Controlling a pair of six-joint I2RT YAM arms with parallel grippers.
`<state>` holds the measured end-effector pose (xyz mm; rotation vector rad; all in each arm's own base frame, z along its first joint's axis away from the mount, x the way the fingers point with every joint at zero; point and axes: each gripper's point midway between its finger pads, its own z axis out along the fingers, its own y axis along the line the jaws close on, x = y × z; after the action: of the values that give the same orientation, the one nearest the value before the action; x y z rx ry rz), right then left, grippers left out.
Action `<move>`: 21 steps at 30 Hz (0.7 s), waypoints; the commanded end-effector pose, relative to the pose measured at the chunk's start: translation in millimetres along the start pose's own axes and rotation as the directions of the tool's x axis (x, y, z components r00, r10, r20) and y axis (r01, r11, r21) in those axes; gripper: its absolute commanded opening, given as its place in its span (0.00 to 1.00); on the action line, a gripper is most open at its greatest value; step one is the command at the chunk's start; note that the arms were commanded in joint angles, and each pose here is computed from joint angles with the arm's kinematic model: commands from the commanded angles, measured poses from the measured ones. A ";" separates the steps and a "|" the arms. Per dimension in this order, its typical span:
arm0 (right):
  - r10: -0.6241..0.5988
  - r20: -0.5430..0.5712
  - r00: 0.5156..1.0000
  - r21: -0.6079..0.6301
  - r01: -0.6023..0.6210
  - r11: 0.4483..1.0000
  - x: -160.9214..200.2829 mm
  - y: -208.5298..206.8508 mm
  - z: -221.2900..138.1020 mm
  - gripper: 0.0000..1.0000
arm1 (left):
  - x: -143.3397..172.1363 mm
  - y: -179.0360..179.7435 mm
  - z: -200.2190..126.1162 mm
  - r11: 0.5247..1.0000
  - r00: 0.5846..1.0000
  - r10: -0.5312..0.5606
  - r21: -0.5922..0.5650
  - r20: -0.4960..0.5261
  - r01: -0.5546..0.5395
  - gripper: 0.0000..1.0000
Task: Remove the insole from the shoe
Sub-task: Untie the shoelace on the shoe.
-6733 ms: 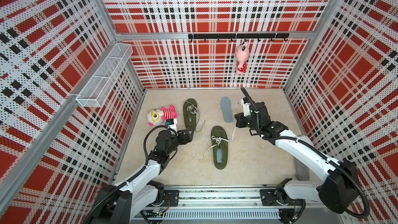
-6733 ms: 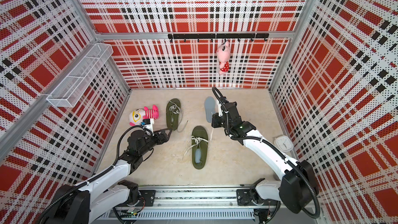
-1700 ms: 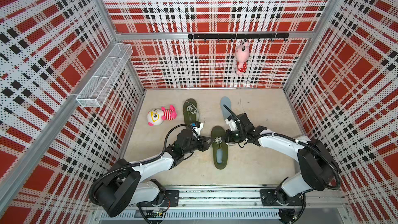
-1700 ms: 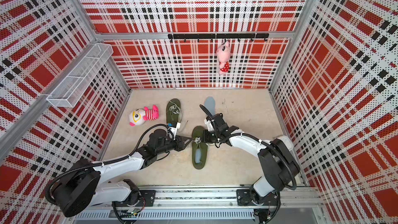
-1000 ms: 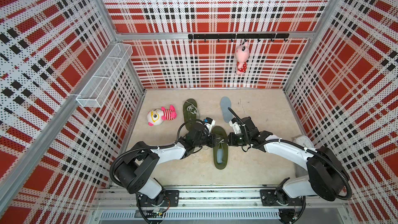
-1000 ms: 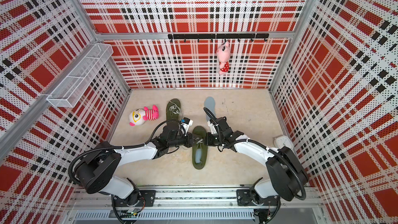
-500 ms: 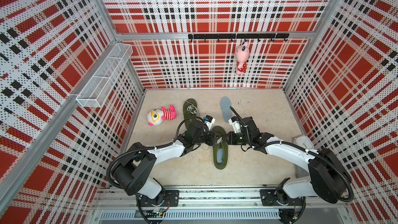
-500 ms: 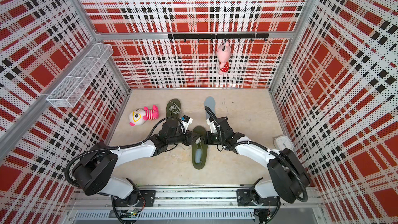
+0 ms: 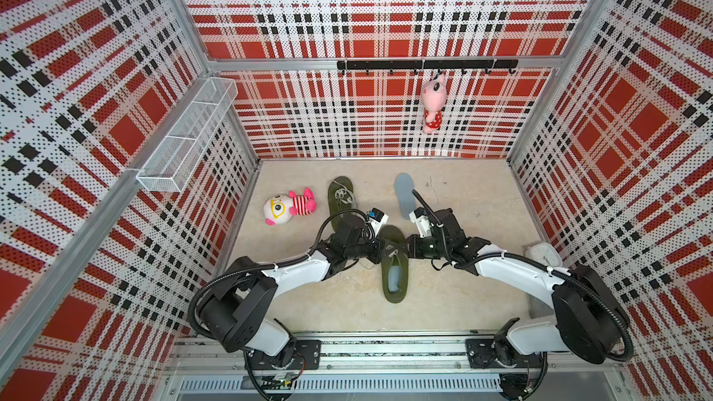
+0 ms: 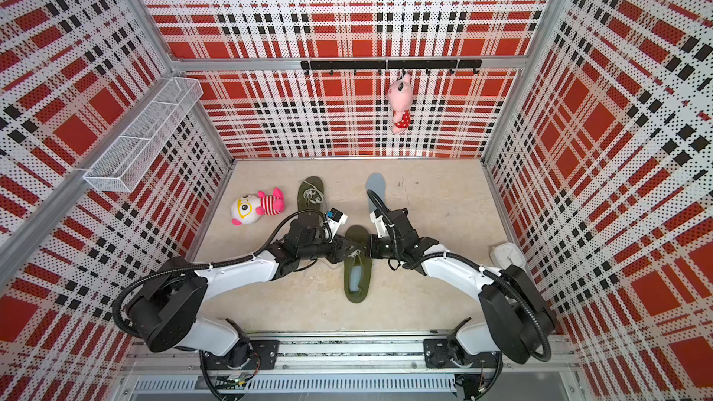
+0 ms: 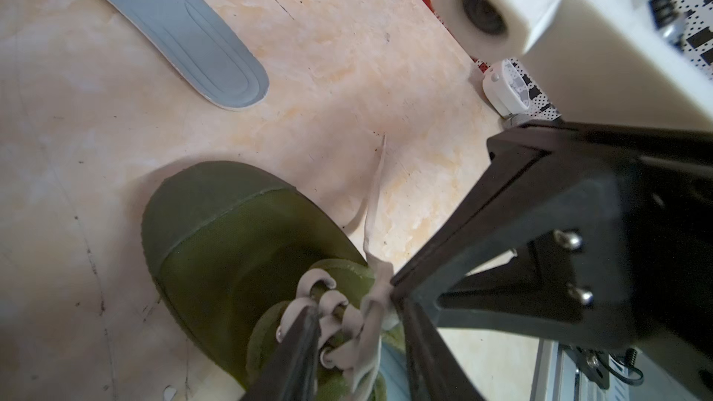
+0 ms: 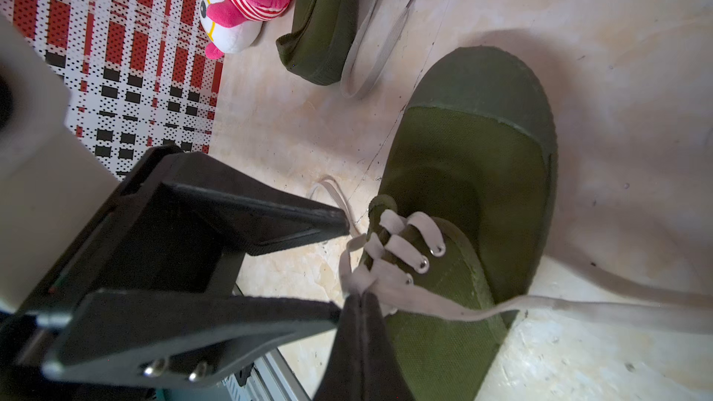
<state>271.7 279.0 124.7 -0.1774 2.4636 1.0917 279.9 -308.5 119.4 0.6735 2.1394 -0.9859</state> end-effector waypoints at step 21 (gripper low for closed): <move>-0.017 0.037 0.999 0.014 0.016 1.000 -8.8 2.8 -5.2 0.00 | 7.7 -3.8 0.7 0.999 0.999 0.042 0.010 -0.035 -0.041 0.12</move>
<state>272.5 277.6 123.5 -0.1711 2.4661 1.0784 275.8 -306.5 110.3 0.7095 2.1649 -0.9621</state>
